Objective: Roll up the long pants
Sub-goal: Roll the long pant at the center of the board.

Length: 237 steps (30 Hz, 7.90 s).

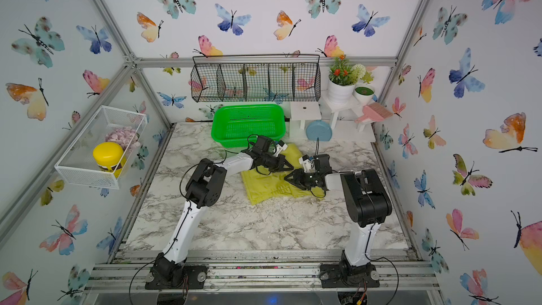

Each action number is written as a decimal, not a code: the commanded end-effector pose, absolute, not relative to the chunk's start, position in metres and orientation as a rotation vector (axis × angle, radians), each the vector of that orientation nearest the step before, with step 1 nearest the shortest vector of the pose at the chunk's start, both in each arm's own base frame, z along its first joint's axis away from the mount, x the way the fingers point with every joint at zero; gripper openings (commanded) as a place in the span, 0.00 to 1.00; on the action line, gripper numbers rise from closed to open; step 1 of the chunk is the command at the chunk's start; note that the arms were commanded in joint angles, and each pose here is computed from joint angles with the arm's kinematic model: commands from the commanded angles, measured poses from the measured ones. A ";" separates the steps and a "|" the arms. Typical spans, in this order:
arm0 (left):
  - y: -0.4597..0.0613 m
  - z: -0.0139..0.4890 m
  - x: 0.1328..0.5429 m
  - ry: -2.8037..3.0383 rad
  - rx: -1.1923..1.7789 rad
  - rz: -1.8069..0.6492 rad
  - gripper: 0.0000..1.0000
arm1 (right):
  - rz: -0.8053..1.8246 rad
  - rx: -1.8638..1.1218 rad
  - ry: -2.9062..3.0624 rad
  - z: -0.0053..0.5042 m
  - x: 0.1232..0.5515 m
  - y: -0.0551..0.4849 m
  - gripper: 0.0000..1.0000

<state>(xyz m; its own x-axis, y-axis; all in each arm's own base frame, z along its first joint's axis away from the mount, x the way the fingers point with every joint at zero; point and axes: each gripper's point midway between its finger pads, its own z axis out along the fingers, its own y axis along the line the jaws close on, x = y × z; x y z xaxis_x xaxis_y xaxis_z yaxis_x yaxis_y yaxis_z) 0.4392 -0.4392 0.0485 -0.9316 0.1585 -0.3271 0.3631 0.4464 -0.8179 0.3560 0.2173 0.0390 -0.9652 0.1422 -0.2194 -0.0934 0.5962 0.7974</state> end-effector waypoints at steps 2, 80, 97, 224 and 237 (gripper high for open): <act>-0.417 -0.018 0.435 2.689 0.296 -1.347 0.00 | 1.050 0.165 2.939 -0.001 0.295 0.181 0.48; -0.343 0.013 0.403 2.639 0.287 -1.131 0.00 | -0.089 -0.517 2.845 0.091 0.422 0.170 0.02; -0.348 0.011 0.405 2.640 0.309 -1.155 0.00 | 0.468 -0.717 2.887 0.066 0.362 0.332 0.24; -0.200 0.093 0.348 2.388 -0.261 -0.926 0.00 | 1.275 -0.668 3.044 -0.010 0.258 0.390 0.47; -0.210 -0.024 0.313 2.760 -0.430 -0.973 0.00 | 1.213 -0.751 2.841 0.097 0.307 0.398 0.48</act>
<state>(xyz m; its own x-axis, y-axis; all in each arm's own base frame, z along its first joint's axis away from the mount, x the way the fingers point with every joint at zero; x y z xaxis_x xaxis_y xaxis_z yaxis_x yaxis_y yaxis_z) 0.3600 -0.2188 0.0407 -0.8911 -0.3506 -0.2882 -0.0411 0.6948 -0.7180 0.2946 0.4148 0.0732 -0.8799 -0.4535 -0.1421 -0.4024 0.5520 0.7303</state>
